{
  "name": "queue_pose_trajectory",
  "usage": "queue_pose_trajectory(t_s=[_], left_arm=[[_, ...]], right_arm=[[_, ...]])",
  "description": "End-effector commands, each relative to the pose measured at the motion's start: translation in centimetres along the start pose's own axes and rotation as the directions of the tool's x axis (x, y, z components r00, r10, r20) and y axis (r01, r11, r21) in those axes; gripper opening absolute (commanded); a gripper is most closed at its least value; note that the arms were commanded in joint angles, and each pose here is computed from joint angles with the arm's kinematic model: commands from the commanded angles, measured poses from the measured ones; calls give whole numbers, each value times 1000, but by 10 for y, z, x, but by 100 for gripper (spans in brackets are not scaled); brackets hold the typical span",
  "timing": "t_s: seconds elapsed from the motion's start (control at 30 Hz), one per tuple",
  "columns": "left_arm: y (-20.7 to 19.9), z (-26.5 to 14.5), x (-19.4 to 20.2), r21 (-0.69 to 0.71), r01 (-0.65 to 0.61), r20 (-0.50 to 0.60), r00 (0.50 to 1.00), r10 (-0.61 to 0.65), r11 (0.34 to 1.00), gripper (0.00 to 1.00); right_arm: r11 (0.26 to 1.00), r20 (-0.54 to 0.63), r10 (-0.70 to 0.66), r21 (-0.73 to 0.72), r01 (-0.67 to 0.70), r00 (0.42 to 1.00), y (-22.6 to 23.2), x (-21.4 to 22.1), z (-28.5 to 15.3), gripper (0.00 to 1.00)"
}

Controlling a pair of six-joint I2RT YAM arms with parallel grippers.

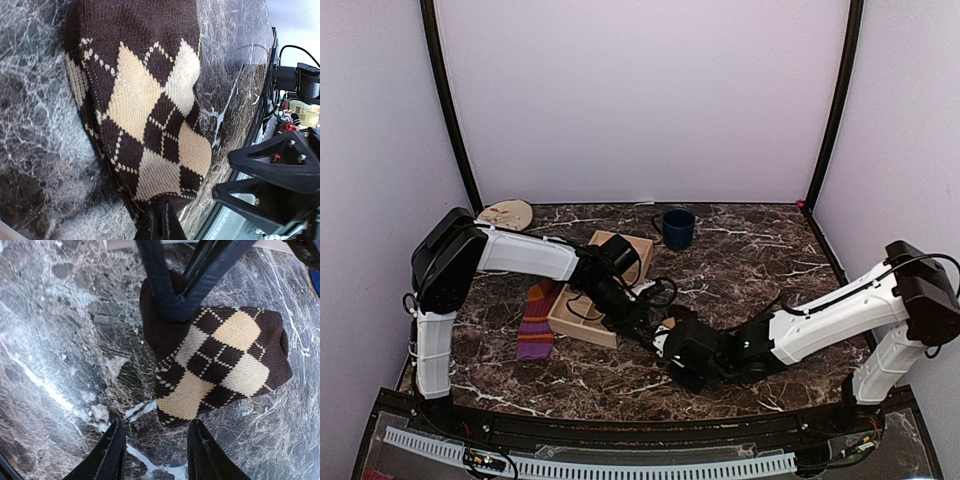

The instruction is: Roll the socks

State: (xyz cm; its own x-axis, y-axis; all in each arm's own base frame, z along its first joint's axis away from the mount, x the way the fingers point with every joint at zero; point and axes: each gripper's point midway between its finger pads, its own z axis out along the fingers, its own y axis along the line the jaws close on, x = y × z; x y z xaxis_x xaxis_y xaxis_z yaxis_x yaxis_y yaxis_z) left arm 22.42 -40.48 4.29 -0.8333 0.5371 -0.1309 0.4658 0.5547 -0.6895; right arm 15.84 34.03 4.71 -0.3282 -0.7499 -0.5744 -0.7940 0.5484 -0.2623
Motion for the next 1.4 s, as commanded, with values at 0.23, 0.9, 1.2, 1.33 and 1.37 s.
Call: queue_pose_trajectory(t_s=[0.23, 0.9, 1.2, 1.33, 1.37], left_arm=[[19, 5, 17, -32, 54, -72, 996, -56, 998, 0], [19, 7, 21, -10, 50, -90, 995, -51, 999, 0], [22, 2, 12, -25, 64, -64, 996, -66, 998, 13], [21, -2, 5, -41, 67, -31, 997, -69, 997, 34], [21, -4, 3, -48, 68, -19, 997, -69, 997, 36]], right_arm=[[996, 32, -84, 13, 84, 996, 4, -14, 18, 38], [993, -13, -119, -14, 119, 993, -11, -4, 36, 2], [994, -14, -93, -65, 92, 996, -10, -8, 30, 0], [990, -37, -72, -121, 67, 997, -7, -8, 28, 0], [989, -40, -64, -134, 58, 997, -6, -9, 27, 0]])
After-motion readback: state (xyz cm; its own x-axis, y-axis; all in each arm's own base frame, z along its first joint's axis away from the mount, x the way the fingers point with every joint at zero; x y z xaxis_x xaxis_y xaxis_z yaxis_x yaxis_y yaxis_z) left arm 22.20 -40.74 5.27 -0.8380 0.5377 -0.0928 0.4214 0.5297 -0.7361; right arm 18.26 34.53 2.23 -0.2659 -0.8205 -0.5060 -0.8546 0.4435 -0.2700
